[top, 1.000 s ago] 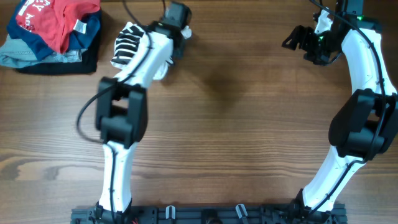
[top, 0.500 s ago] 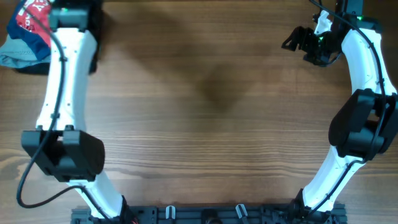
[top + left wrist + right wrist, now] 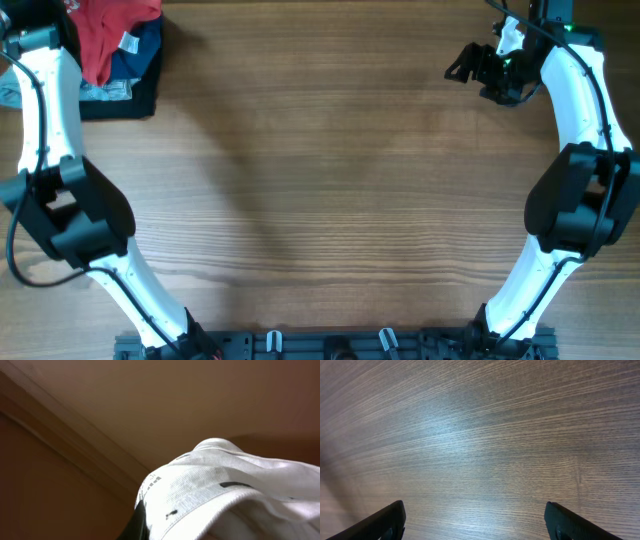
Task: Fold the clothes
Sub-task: 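Carry the bundle with the left gripper onto the clothes stack top-left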
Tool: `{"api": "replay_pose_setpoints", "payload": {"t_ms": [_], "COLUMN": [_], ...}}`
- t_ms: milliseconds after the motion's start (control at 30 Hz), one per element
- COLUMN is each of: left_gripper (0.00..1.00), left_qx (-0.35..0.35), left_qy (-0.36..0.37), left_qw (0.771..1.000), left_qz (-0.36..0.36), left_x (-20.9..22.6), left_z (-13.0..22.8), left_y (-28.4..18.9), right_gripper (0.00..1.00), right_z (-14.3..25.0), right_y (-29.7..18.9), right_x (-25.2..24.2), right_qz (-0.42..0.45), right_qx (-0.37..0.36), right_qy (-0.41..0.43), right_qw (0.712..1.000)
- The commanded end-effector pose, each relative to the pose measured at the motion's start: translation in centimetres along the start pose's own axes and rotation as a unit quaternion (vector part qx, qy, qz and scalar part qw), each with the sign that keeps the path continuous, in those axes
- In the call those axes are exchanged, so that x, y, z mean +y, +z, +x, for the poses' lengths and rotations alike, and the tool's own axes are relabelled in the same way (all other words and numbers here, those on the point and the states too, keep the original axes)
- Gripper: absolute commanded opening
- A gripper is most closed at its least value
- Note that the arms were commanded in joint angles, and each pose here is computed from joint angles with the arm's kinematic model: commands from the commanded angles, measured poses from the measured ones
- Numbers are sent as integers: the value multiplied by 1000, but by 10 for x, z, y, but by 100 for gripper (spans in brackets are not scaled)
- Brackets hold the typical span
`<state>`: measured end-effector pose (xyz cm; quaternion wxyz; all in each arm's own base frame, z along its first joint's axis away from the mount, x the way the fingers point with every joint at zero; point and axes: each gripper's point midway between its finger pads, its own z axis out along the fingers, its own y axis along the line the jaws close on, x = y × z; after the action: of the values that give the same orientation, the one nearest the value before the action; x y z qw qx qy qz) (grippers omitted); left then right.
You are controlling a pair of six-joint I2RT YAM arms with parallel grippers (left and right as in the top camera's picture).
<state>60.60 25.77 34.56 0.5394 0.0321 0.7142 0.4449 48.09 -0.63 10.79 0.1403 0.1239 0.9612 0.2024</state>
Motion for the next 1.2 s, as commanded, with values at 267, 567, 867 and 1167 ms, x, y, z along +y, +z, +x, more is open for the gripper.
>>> {"api": "replay_pose_setpoints", "payload": {"t_ms": [267,567,867,1167], "left_gripper": [4,61,100,100], "left_qx": [111,214,196,109], "left_qy": [-148,-247,-276,-346], "left_qw": [977,922,905,890], "left_qz": [110,207,259,276], "left_x": [-107,-201,-199,-123], "left_z": [70,65,26,-66], "left_y": [9,-48,-72,-113], "right_gripper": [89,90,90,90], "right_z": [-3,-2,1,1], "right_y": [-5,4,6,6], "right_x": [12,35,39,38], "right_qz": [-12,-16,-16,-13], "right_qx": [-11,-15,-9,-10], "right_qy": [1,-31,-46,-47], "right_qw": [1000,999,999,999]}}
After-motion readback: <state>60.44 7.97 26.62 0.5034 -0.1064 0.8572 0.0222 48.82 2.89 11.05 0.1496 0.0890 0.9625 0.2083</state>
